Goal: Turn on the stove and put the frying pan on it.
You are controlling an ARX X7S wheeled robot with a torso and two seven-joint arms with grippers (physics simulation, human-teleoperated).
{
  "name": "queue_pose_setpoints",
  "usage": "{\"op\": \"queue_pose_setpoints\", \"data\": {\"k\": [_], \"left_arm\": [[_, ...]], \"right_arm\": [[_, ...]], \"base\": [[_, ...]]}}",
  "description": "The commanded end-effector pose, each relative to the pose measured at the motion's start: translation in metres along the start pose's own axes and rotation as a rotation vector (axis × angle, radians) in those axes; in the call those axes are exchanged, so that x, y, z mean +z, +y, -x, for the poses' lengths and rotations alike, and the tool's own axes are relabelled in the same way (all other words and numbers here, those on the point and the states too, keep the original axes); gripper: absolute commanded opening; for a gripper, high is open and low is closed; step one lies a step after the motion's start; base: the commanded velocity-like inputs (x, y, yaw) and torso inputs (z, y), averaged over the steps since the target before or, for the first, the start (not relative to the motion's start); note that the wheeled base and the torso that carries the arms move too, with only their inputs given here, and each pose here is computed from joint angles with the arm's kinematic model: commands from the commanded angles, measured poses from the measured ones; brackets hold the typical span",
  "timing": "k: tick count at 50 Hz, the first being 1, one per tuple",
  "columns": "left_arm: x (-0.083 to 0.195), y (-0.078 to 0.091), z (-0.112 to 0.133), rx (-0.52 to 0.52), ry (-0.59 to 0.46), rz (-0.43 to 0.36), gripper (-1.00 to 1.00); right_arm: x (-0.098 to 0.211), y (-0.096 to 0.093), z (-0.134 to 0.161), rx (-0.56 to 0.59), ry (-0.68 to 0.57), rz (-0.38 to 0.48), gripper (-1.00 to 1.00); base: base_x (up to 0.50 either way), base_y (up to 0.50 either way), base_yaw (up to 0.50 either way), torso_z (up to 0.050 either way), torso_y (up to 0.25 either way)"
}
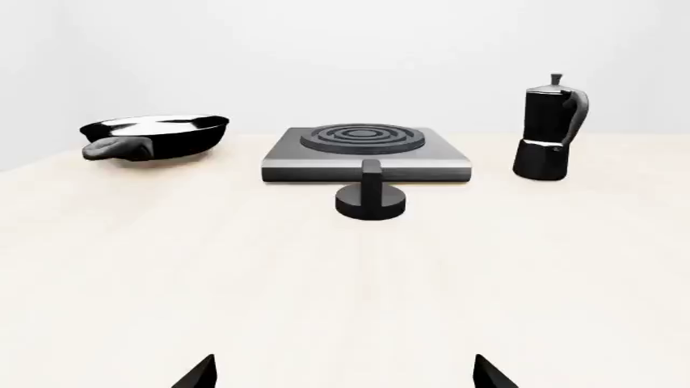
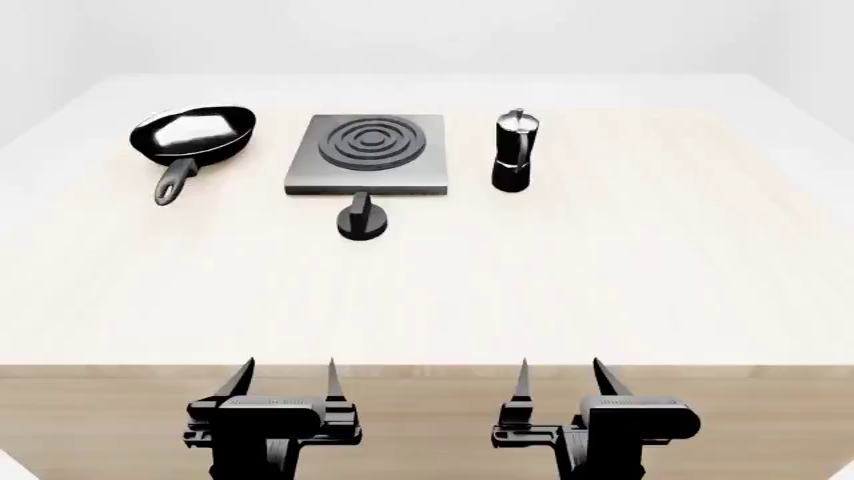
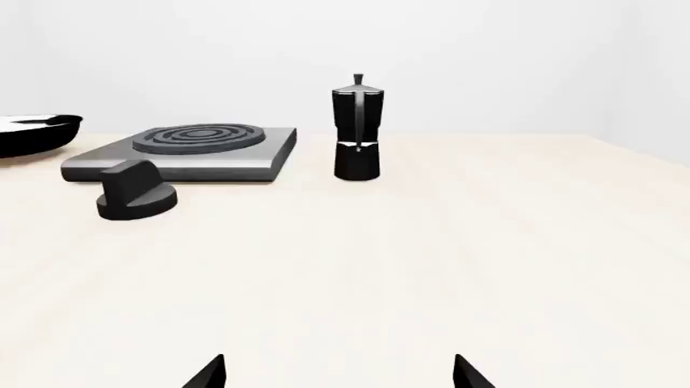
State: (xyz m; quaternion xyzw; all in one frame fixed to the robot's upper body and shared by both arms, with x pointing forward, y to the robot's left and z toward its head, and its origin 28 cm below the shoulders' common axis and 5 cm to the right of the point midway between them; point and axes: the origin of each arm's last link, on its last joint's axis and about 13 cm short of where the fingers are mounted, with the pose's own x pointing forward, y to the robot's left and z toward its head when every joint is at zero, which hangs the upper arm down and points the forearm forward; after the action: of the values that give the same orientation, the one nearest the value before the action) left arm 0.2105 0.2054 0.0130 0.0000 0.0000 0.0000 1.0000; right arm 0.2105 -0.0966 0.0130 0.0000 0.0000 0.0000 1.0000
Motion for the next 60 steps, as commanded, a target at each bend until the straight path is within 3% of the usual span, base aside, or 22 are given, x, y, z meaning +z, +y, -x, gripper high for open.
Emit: {"op": "queue_pose_setpoints", "data": {"k": [1, 16, 20, 33, 48, 60], "left_arm": [[0.0004, -0.0005, 0.0013, -0.006, -0.009, 0.003, 1.00], [-0.0013, -0.0018, -0.0006, -0.013, 0.005, -0.019, 1.00], [-0.0010, -0.0022, -0.0003, -0.007, -0.004, 0.016, 1.00], [-0.0018, -0.0014, -0.0018, 0.010, 0.005, 0.018, 1.00], [-0.0014, -0.0020, -0.0005, 0.009, 0.002, 0.004, 1.00], [-0.0030, -0.0017, -0.0018, 0.009, 0.002, -0.004, 1.00]], "right_arm": [[-0.0011, 0.0015, -0.0010, 0.002, 0.018, 0.007, 1.00], [-0.0010, -0.0001, 0.0014, 0.002, 0.043, 0.022, 1.00], [-0.0002, -0.0009, 0.0031, 0.000, 0.030, 0.018, 1.00], [0.0002, -0.0001, 0.0013, -0.004, 0.034, 0.033, 1.00], [0.0005, 0.0008, 0.0012, 0.001, 0.026, 0.033, 1.00], [0.0002, 0.0024, -0.0007, 0.006, 0.042, 0.042, 1.00]], "base": [[0.00, 0.00, 0.00, 0.000, 0.000], [0.00, 0.00, 0.00, 0.000, 0.000], [0.00, 0.00, 0.00, 0.000, 0.000], [0.00, 0.00, 0.00, 0.000, 0.000], [0.00, 0.49, 0.00, 0.000, 0.000], [0.00, 0.20, 0.00, 0.000, 0.000]]}}
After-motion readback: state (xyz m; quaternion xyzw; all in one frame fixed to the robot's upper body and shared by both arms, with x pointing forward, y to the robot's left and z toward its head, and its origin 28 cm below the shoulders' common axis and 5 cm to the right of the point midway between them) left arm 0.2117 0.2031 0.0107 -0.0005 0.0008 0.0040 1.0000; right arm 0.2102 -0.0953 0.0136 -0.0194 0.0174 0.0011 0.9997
